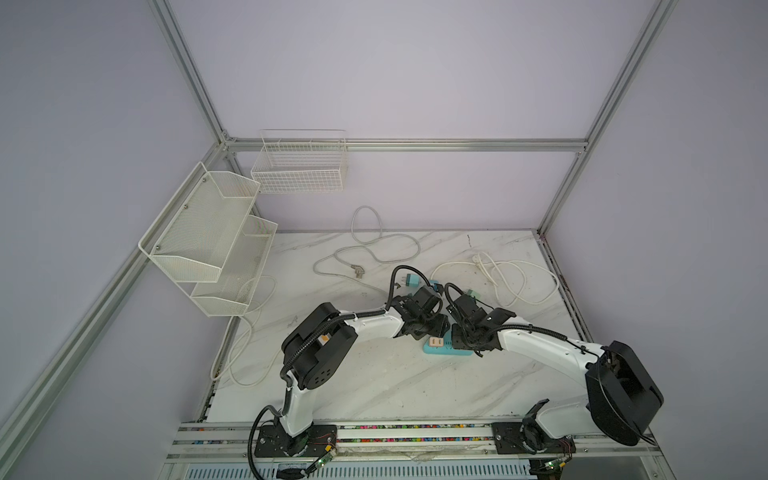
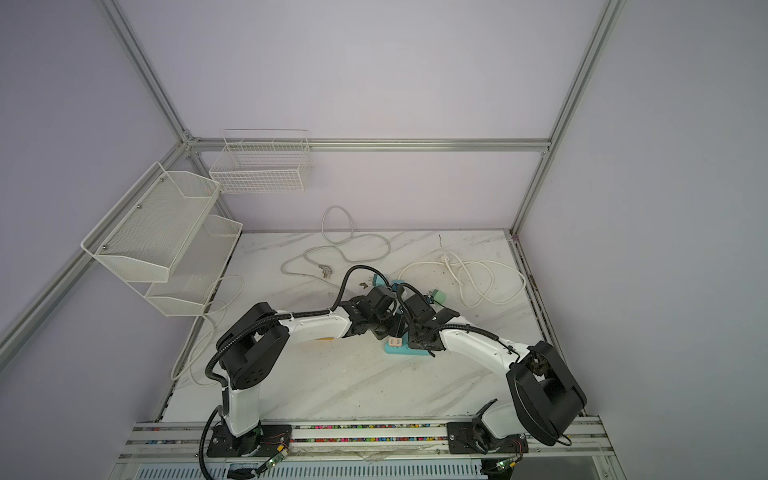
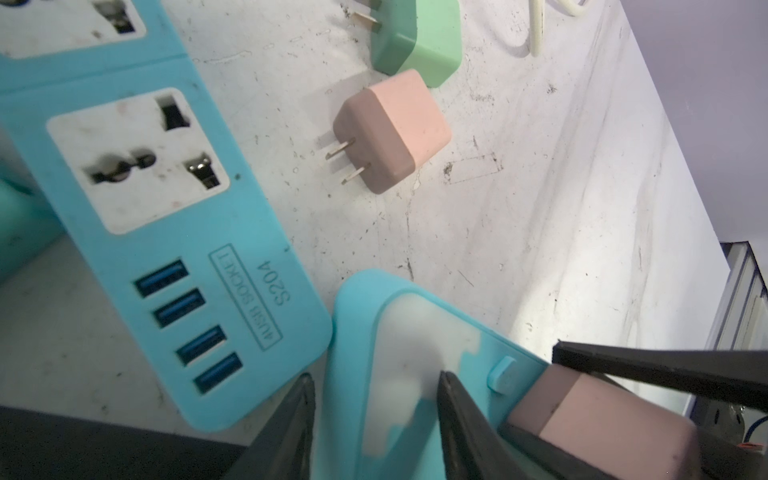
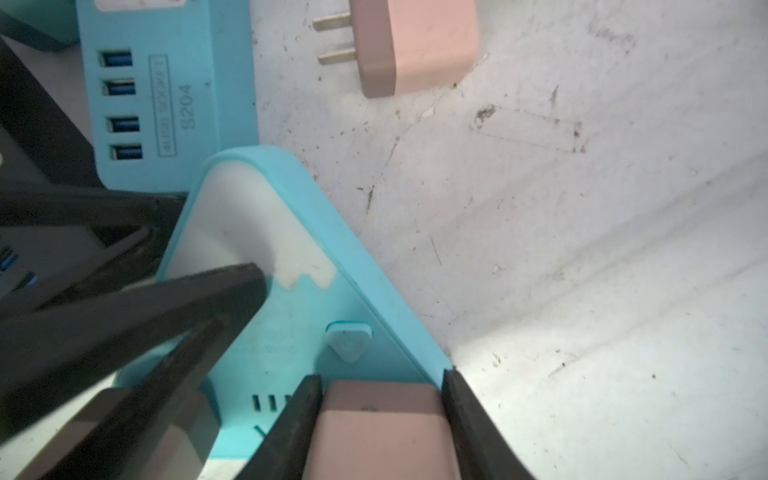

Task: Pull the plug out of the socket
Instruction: 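Hold the triangular socket with the left gripper while the right gripper pulls the adapter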

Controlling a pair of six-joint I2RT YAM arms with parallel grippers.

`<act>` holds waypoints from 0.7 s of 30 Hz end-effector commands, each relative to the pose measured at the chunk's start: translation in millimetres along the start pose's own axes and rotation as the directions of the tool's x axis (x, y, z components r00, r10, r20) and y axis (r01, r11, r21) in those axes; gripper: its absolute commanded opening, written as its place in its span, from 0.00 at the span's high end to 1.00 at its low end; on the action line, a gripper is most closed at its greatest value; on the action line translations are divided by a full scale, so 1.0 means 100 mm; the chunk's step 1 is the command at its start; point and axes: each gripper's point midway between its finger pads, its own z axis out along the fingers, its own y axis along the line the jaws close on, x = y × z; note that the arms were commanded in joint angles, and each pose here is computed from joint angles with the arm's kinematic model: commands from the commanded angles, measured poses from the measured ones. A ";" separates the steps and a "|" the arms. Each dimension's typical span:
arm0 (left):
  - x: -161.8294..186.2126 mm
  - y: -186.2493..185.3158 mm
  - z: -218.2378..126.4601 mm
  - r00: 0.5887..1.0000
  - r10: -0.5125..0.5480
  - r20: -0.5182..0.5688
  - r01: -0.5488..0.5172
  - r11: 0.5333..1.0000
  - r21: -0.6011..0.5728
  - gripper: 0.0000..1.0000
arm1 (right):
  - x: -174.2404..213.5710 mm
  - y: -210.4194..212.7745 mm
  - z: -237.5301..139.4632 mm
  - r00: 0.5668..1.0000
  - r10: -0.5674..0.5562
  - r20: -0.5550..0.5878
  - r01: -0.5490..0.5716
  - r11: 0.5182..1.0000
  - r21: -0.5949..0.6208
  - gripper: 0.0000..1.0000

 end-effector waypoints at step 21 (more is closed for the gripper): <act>1.29 0.81 0.13 0.919 -0.067 -0.388 -0.057 0.952 -0.300 0.55 | -0.25 -0.12 -0.20 0.988 0.108 0.114 -0.105 0.994 -0.029 0.72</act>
